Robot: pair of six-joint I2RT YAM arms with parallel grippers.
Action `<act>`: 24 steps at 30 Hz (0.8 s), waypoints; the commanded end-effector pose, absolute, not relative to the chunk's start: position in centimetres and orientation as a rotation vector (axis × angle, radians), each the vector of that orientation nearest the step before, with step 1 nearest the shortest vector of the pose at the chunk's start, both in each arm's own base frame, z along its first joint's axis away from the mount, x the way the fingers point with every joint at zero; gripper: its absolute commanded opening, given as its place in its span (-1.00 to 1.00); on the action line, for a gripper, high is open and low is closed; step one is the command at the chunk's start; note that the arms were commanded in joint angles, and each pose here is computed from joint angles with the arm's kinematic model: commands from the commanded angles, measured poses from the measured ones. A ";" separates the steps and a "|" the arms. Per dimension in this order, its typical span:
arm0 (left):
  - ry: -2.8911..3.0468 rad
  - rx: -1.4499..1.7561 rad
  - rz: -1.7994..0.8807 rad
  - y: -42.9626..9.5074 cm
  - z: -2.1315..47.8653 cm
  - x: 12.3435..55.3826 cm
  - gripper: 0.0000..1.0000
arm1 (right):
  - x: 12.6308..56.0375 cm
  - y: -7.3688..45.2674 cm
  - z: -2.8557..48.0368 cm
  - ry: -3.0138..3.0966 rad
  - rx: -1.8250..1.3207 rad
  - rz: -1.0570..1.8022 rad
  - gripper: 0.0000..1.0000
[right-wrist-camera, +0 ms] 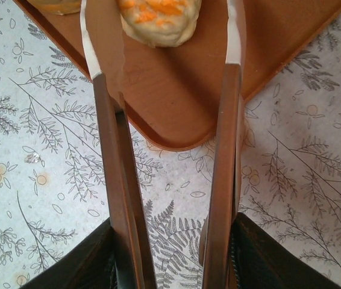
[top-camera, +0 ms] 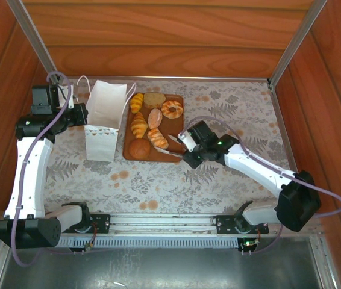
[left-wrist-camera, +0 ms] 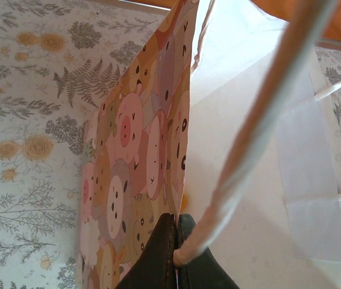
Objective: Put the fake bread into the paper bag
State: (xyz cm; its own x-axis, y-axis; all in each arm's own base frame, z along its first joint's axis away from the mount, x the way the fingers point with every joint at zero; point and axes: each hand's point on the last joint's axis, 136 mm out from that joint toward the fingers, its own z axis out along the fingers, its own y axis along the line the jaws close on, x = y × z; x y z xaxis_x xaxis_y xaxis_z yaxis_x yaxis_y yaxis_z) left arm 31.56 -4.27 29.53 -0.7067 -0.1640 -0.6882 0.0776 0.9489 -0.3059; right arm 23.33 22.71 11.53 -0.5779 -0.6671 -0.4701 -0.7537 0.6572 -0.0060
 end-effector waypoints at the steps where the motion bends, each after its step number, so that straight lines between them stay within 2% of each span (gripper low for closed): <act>1: 2.285 -0.048 -0.424 -4.7 30.8 31.9 -1.00 | 23.3 23.7 11.3 2.431 -1.126 0.309 -0.04; 16: 2.278 -0.047 -0.420 -4.7 30.9 31.7 -1.00 | 24.0 24.3 10.5 2.460 -1.063 0.316 -0.08; 18: 2.279 -0.047 -0.421 -4.7 30.9 31.8 -1.00 | 24.2 24.3 10.9 2.450 -1.043 0.314 -0.18; 21: 2.278 -0.044 -0.424 -4.7 31.0 31.7 -1.00 | 24.5 23.9 12.0 2.437 -1.014 0.285 -0.46; 24: 2.274 -0.042 -0.429 -4.8 31.1 31.7 -1.00 | 24.5 23.0 13.6 2.415 -0.987 0.252 -0.53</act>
